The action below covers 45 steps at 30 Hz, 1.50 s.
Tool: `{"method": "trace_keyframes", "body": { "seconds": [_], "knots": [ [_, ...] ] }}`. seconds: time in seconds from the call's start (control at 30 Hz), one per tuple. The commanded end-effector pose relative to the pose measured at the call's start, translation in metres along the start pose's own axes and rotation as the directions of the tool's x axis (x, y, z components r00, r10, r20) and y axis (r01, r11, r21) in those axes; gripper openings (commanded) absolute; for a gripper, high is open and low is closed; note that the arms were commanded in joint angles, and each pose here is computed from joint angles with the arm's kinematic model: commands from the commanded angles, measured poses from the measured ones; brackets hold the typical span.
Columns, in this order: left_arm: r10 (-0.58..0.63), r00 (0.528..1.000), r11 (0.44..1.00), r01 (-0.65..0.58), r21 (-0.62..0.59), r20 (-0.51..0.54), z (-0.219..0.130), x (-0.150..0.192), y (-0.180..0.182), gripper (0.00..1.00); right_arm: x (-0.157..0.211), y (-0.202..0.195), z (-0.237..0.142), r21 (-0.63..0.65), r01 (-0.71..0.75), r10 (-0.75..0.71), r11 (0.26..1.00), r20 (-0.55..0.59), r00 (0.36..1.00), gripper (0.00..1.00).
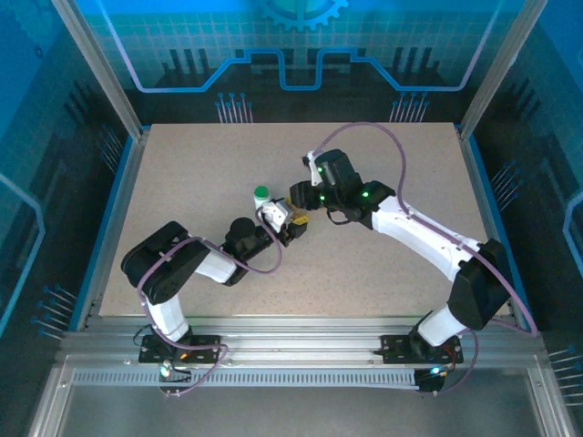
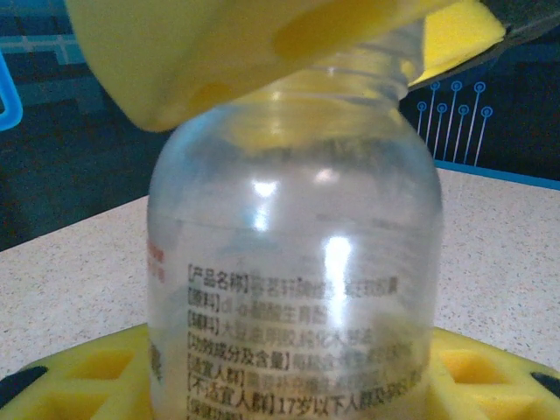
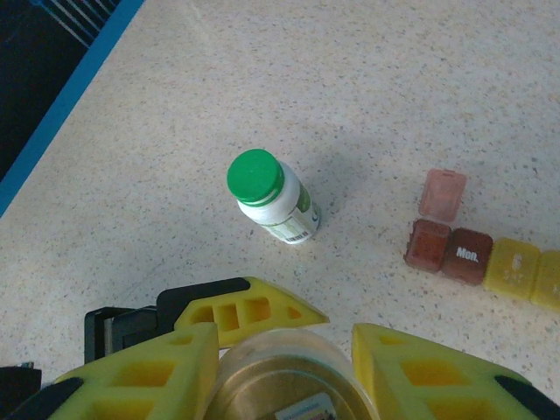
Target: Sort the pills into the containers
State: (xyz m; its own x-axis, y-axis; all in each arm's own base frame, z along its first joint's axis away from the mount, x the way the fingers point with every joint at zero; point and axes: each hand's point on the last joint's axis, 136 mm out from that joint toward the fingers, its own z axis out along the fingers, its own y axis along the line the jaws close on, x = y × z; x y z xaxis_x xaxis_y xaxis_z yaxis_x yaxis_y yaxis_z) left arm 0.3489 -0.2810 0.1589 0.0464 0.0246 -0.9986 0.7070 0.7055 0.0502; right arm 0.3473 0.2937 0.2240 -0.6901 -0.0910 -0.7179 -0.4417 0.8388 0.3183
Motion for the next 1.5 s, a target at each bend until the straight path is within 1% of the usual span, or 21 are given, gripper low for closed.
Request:
{"method": "trace_keyframes", "body": {
  "seconds": [0.0, 0.07, 0.13, 0.2, 0.3, 0.33, 0.37, 0.4, 0.53, 0.67, 0.7, 0.73, 0.83, 0.9, 0.97, 1.07, 1.17, 1.27, 1.3, 1.4, 1.47],
  "knots": [
    [0.018, 0.998, 0.999, -0.020, 0.033, 0.057, -0.006, -0.020, -0.004, 0.00, -0.002, 0.023, -0.023, -0.124, 0.140, -0.134, 0.982, 0.050, 0.990, 0.22],
    [0.017, 0.998, 0.994, -0.024, 0.108, 0.065, -0.010, -0.022, -0.016, 0.00, -0.002, 0.030, -0.036, -0.203, 0.248, -0.237, 0.947, 0.079, 0.968, 0.19],
    [0.018, 0.997, 0.979, -0.031, 0.200, 0.069, -0.015, -0.023, -0.032, 0.00, 0.003, 0.041, -0.052, -0.300, 0.381, -0.364, 0.874, 0.114, 0.924, 0.18],
    [0.015, 0.997, 0.950, -0.038, 0.309, 0.075, -0.022, -0.024, -0.051, 0.00, 0.015, 0.051, -0.069, -0.376, 0.534, -0.519, 0.757, 0.151, 0.841, 0.18],
    [-0.005, 0.997, 0.895, -0.032, 0.445, 0.080, -0.034, -0.027, -0.074, 0.00, 0.033, 0.058, -0.091, -0.420, 0.699, -0.691, 0.579, 0.202, 0.694, 0.20],
    [-0.017, 0.997, 0.881, -0.022, 0.473, 0.077, -0.037, -0.028, -0.079, 0.00, 0.034, 0.057, -0.094, -0.411, 0.726, -0.717, 0.551, 0.211, 0.664, 0.19],
    [-0.026, 0.997, 0.868, -0.014, 0.496, 0.074, -0.039, -0.028, -0.083, 0.00, 0.030, 0.057, -0.099, -0.403, 0.746, -0.732, 0.530, 0.226, 0.642, 0.18],
    [-0.036, 0.997, 0.860, -0.004, 0.510, 0.068, -0.041, -0.028, -0.085, 0.00, 0.026, 0.058, -0.105, -0.411, 0.753, -0.734, 0.514, 0.243, 0.634, 0.18],
    [-0.042, 0.997, 0.858, 0.006, 0.513, 0.059, -0.043, -0.026, -0.086, 0.00, 0.004, 0.062, -0.124, -0.400, 0.766, -0.717, 0.502, 0.303, 0.628, 0.16],
    [-0.047, 0.997, 0.858, 0.012, 0.514, 0.055, -0.042, -0.026, -0.086, 0.00, -0.001, 0.072, -0.144, -0.428, 0.779, -0.685, 0.458, 0.388, 0.616, 0.16],
    [-0.049, 0.997, 0.856, 0.013, 0.517, 0.055, -0.042, -0.026, -0.087, 0.00, -0.001, 0.073, -0.146, -0.426, 0.780, -0.681, 0.458, 0.395, 0.616, 0.16],
    [-0.050, 0.997, 0.857, 0.014, 0.515, 0.056, -0.041, -0.027, -0.086, 0.00, -0.003, 0.071, -0.145, -0.416, 0.775, -0.676, 0.476, 0.391, 0.625, 0.16],
    [-0.045, 0.997, 0.880, 0.010, 0.475, 0.063, -0.036, -0.028, -0.079, 0.00, -0.010, 0.062, -0.140, -0.366, 0.742, -0.646, 0.561, 0.367, 0.670, 0.15],
    [-0.053, 0.997, 0.913, 0.024, 0.407, 0.060, -0.028, -0.027, -0.067, 0.00, -0.015, 0.053, -0.139, -0.312, 0.707, -0.609, 0.635, 0.361, 0.707, 0.15],
    [-0.080, 0.996, 0.935, 0.059, 0.350, 0.046, -0.020, -0.024, -0.056, 0.00, -0.013, 0.044, -0.137, -0.272, 0.669, -0.576, 0.691, 0.353, 0.738, 0.14],
    [-0.122, 0.992, 0.954, 0.109, 0.279, 0.031, -0.012, -0.021, -0.044, 0.00, -0.005, 0.033, -0.139, -0.222, 0.612, -0.519, 0.759, 0.362, 0.775, 0.12],
    [-0.142, 0.989, 0.968, 0.129, 0.214, 0.043, -0.009, -0.025, -0.033, 0.00, -0.007, 0.013, -0.139, -0.126, 0.517, -0.436, 0.847, 0.393, 0.810, 0.11],
    [-0.144, 0.988, 0.977, 0.134, 0.168, 0.050, -0.012, -0.027, -0.025, 0.00, -0.008, 0.002, -0.142, -0.070, 0.470, -0.398, 0.880, 0.434, 0.808, 0.10],
    [-0.143, 0.988, 0.979, 0.134, 0.151, 0.052, -0.013, -0.027, -0.023, 0.00, 0.001, -0.003, -0.137, -0.064, 0.459, -0.391, 0.886, 0.427, 0.815, 0.10],
    [-0.144, 0.988, 0.986, 0.138, 0.092, 0.056, -0.017, -0.027, -0.014, 0.00, 0.004, -0.008, -0.135, -0.049, 0.441, -0.377, 0.896, 0.442, 0.814, 0.10],
    [-0.151, 0.988, 0.986, 0.148, 0.074, 0.044, -0.018, -0.025, -0.012, 0.00, 0.007, -0.011, -0.132, -0.044, 0.436, -0.375, 0.899, 0.438, 0.817, 0.10]
  ]
}}
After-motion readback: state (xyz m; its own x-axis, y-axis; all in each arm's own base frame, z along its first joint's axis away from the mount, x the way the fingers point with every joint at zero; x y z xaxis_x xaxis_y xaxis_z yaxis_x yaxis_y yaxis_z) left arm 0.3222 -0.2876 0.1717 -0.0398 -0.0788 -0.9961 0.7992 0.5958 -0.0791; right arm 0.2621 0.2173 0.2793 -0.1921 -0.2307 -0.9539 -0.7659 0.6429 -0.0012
